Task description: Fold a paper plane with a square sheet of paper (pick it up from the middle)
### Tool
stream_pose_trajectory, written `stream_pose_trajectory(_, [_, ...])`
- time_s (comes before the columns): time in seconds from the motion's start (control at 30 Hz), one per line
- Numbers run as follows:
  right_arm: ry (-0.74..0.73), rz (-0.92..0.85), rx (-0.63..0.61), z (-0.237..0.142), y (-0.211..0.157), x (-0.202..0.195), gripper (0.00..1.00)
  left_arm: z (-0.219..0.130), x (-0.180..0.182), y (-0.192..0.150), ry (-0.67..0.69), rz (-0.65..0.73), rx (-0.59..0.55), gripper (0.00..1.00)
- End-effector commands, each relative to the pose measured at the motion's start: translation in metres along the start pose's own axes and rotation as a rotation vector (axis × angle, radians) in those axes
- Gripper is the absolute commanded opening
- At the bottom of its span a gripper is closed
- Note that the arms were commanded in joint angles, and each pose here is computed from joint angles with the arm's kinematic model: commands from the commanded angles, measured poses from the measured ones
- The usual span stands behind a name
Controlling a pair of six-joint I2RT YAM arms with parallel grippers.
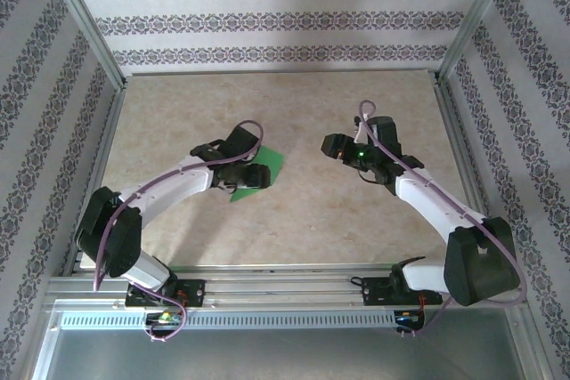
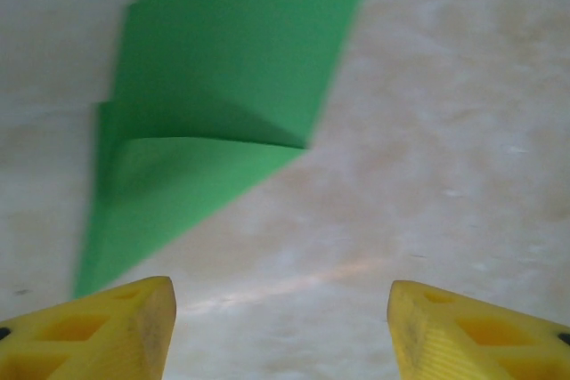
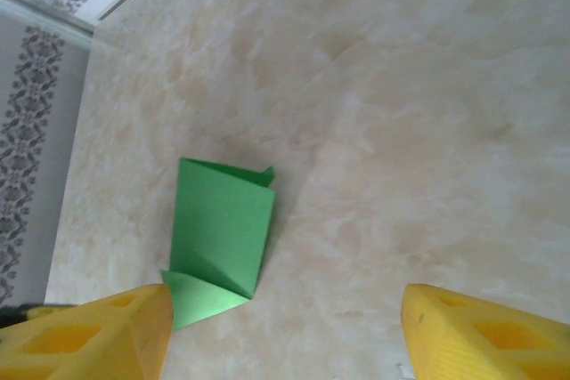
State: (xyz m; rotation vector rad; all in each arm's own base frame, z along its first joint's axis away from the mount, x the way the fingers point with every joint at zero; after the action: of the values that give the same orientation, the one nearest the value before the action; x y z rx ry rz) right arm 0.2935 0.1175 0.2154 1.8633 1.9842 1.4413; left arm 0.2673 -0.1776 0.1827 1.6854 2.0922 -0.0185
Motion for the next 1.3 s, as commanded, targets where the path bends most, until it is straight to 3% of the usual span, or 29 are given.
stream_pose_trajectory(0.0, [0.030,-0.027,-0.008,0.007,0.008,0.014,0.69,0.003,0.024,0.003,0.065,0.051,-0.039,0.61])
stream_pose_trajectory(0.2, [0.104,-0.068,0.062,0.031,-0.004,0.034,0.68,0.020,0.049,0.013,0.118,-0.029,-0.026,0.41])
stream_pose_trajectory(0.57, [0.258,-0.029,0.168,0.062,-0.030,0.061,0.68,0.055,0.060,0.029,0.204,-0.055,0.003,0.33])
stream_pose_trajectory(0.77, [0.272,0.030,0.258,0.086,-0.052,0.064,0.66,0.059,0.059,0.034,0.161,-0.084,0.007,0.24])
stream_pose_trajectory(0.97, [0.252,0.146,0.339,0.114,-0.067,0.060,0.63,0.069,0.066,0.035,0.225,-0.118,0.053,0.15])
stream_pose_trajectory(1.27, [0.245,0.197,0.371,0.142,-0.066,0.065,0.61,0.071,0.074,0.032,0.294,-0.191,0.081,0.20])
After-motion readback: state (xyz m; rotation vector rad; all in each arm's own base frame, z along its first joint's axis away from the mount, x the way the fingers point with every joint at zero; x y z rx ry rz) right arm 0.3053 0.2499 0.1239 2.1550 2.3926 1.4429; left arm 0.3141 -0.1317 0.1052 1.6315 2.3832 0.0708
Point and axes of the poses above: each hand's point on the last joint's axis, 136 mm out from that joint toward the fingers, its own z axis out along the fingers, its own x axis along the line the jaws close on, y = z × x, the point moved 9 cm from there along -z, back along the fingers, and after that the axes turned 14 degrees about -z, right-handed, at the moved point
